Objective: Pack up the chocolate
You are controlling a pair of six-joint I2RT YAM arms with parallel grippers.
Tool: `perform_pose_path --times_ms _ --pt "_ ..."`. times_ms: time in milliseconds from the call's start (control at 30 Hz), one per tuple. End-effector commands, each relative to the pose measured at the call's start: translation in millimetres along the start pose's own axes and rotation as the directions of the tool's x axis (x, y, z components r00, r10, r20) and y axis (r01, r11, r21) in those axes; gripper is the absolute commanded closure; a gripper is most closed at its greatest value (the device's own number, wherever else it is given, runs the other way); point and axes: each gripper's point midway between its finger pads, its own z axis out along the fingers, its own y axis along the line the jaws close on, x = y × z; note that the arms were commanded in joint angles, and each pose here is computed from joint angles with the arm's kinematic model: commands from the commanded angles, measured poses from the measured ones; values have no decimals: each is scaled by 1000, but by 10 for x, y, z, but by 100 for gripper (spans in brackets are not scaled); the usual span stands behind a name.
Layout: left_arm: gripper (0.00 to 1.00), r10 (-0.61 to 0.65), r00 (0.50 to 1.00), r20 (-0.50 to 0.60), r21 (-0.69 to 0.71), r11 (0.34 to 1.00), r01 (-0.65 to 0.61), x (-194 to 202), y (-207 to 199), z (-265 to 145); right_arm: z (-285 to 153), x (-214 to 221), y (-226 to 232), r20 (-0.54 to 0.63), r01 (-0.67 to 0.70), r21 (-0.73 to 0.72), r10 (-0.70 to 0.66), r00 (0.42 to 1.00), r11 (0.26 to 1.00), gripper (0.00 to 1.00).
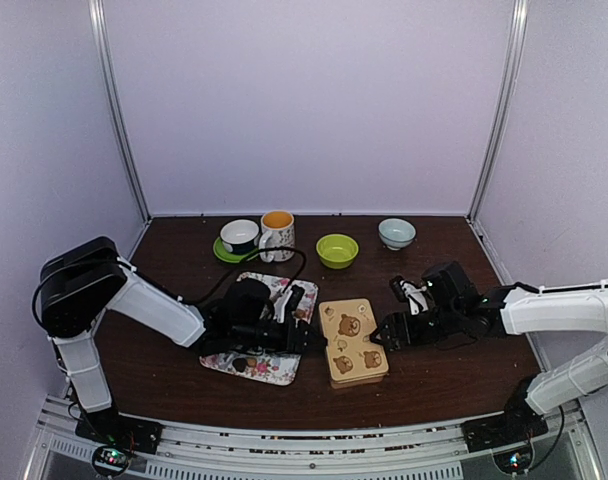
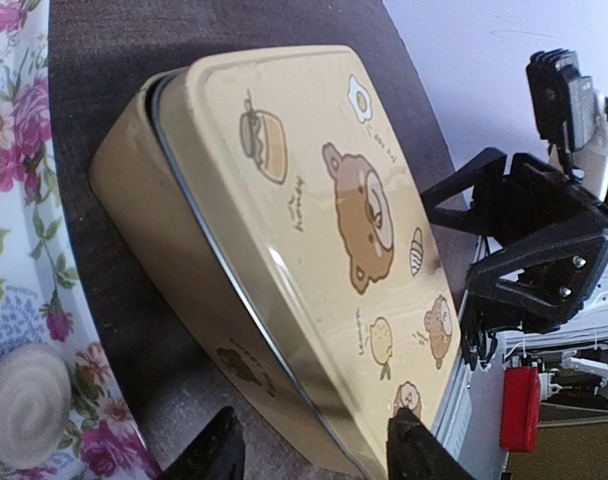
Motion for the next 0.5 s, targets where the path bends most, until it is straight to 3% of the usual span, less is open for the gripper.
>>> perform_pose_path --times_ms 0,200,333,467 --pt "47 47 997 65 75 996 -51 -148 -255 -78 52 3 87 6 -37 -120 38 999 992 28" --pt "52 50 998 46 60 997 -53 -194 -253 31 186 32 59 -11 -75 -161 74 997 984 42" --pt "56 54 998 27 -26 998 -54 -207 -87 120 273 12 -73 -12 -84 -131 83 996 988 50" --pt "59 52 998 19 -79 996 -50 -237 20 179 374 -32 -198 -13 -96 -112 95 995 989 53"
